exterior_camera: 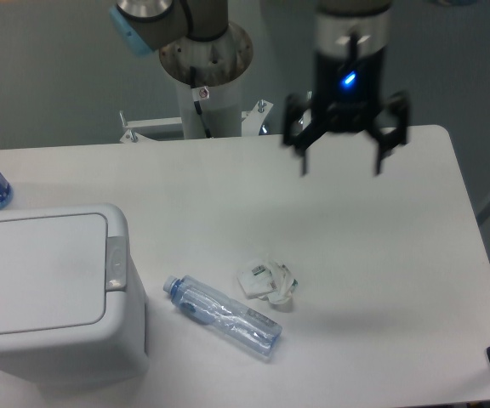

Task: Open the trash can
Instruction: 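Lower the gripper onto the grey button beside the trash can lid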

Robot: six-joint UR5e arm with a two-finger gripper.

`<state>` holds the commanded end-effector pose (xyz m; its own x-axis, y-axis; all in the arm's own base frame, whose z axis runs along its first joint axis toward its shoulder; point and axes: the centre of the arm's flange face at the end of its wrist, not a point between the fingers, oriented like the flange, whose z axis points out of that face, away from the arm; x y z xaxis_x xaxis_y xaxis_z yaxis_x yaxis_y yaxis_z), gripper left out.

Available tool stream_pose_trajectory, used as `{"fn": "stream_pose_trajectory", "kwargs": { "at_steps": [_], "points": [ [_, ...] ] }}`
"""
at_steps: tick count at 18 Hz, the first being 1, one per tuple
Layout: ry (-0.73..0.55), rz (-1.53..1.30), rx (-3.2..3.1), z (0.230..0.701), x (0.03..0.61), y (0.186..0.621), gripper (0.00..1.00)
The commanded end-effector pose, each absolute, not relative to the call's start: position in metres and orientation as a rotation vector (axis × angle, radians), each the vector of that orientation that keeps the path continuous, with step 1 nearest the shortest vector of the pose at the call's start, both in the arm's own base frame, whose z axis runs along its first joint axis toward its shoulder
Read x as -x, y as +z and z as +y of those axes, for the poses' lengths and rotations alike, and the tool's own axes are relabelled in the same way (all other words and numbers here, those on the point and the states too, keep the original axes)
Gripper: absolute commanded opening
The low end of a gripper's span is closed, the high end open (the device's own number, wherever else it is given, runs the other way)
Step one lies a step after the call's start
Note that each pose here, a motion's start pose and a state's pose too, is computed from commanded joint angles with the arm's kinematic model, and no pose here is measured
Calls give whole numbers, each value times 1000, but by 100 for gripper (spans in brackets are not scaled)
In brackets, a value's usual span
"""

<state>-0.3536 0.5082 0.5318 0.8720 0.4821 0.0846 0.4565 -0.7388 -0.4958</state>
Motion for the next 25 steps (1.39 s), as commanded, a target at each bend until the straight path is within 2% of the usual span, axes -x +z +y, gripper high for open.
{"fn": "stream_pose_trajectory", "kwargs": {
  "at_steps": [2, 5, 11, 18, 25],
  "points": [
    [-1, -749, 2480, 520, 353, 523, 100],
    [-40, -724, 2499, 545, 332, 512, 100],
    [-127, -752, 2462, 565, 312, 504, 100],
    [-170, -706, 2498, 588, 275, 492, 100],
    [-181, -698, 2511, 596, 267, 485, 100]
  ]
}}
